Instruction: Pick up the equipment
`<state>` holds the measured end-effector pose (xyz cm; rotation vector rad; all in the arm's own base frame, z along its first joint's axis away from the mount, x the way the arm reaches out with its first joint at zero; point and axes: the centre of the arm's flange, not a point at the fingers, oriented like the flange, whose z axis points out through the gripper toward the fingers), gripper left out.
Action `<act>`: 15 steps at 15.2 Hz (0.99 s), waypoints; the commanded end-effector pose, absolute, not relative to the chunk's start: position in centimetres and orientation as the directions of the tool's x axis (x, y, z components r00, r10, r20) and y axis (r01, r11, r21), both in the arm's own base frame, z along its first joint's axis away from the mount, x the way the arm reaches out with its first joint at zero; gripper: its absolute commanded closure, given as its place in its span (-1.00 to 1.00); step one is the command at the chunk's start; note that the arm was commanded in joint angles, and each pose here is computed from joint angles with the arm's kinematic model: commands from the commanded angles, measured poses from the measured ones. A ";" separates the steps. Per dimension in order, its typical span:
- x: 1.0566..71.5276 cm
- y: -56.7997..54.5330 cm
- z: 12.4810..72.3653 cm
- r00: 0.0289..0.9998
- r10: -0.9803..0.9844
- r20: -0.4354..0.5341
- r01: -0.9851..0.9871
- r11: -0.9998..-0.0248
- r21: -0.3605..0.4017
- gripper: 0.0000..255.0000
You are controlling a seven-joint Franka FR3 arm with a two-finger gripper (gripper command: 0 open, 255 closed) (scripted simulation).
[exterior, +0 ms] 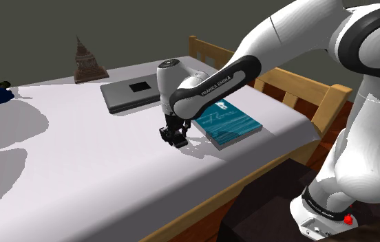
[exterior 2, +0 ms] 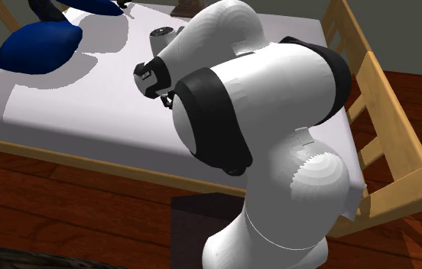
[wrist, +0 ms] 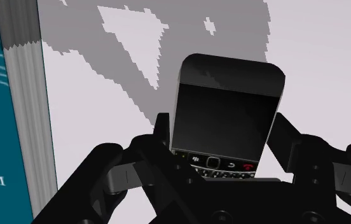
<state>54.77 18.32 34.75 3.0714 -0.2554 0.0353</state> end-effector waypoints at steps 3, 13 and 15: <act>54.8 18.3 35.7 0.986 -0.164 0.027 -0.165 -0.985 0.058 1.00; 54.9 18.3 41.0 0.986 -0.164 0.027 -0.165 -0.985 0.058 1.00; 54.9 18.3 42.0 0.986 -0.164 0.027 -0.165 -0.985 0.058 1.00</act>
